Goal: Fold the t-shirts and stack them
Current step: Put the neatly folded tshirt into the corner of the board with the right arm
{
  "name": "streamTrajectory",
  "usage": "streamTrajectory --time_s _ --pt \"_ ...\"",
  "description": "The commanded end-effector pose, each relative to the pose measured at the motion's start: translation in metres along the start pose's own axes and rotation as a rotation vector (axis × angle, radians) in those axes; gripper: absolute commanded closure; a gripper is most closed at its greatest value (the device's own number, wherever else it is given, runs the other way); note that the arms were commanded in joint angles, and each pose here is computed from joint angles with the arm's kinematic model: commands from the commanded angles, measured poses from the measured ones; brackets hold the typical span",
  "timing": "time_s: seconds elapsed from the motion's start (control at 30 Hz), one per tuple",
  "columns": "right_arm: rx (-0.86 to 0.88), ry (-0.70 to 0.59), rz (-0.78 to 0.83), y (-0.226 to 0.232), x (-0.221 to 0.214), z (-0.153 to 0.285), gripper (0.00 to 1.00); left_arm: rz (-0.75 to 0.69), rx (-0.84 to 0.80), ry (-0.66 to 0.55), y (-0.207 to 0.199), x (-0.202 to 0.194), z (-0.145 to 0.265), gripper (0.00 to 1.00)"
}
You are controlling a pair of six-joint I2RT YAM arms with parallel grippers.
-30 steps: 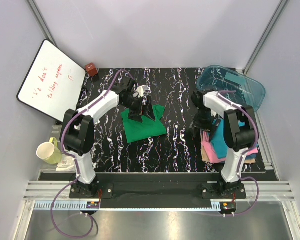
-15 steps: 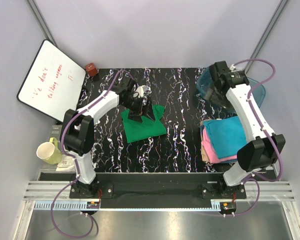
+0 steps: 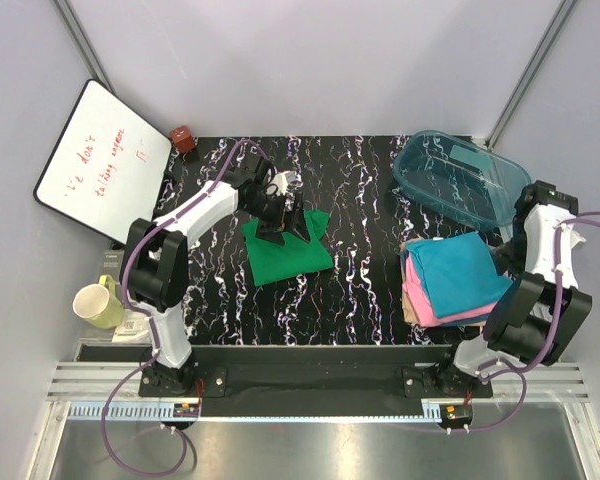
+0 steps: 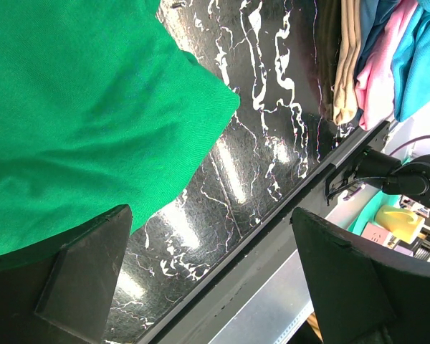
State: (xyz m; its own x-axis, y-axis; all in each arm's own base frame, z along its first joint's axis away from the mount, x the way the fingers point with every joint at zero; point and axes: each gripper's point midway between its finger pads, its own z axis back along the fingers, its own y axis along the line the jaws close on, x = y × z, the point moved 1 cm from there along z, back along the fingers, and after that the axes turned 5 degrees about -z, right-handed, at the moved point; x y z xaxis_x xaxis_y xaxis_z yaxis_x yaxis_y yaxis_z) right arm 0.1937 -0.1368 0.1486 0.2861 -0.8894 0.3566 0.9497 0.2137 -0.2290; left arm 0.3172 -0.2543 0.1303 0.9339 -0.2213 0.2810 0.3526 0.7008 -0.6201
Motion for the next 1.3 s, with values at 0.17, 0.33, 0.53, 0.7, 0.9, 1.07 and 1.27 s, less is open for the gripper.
streamTrajectory --time_s 0.17,0.33,0.53,0.7,0.9,1.07,1.27 --pt "-0.093 -0.004 0.048 0.005 0.016 -0.031 1.00 -0.059 0.005 -0.057 -0.012 0.004 0.019 0.01" --pt "-0.080 0.060 0.073 0.005 -0.009 -0.050 1.00 -0.054 0.012 -0.061 -0.012 0.005 0.019 0.01" --pt "-0.218 0.173 0.143 -0.014 -0.046 -0.085 1.00 -0.052 0.013 -0.065 -0.013 0.007 0.019 0.01" --pt "-0.243 0.204 0.171 -0.009 -0.045 -0.090 1.00 -0.055 0.015 -0.068 -0.013 0.008 0.021 0.01" --pt "-0.098 0.136 0.130 0.001 -0.016 -0.043 1.00 -0.053 0.021 -0.066 -0.012 0.008 0.020 0.01" --pt "0.032 -0.023 0.098 0.005 0.024 0.004 1.00 -0.043 0.019 -0.058 -0.011 0.007 0.018 0.01" --pt "-0.148 -0.029 0.193 0.001 0.036 -0.026 1.00 -0.054 0.020 -0.056 -0.010 0.007 0.018 0.01"
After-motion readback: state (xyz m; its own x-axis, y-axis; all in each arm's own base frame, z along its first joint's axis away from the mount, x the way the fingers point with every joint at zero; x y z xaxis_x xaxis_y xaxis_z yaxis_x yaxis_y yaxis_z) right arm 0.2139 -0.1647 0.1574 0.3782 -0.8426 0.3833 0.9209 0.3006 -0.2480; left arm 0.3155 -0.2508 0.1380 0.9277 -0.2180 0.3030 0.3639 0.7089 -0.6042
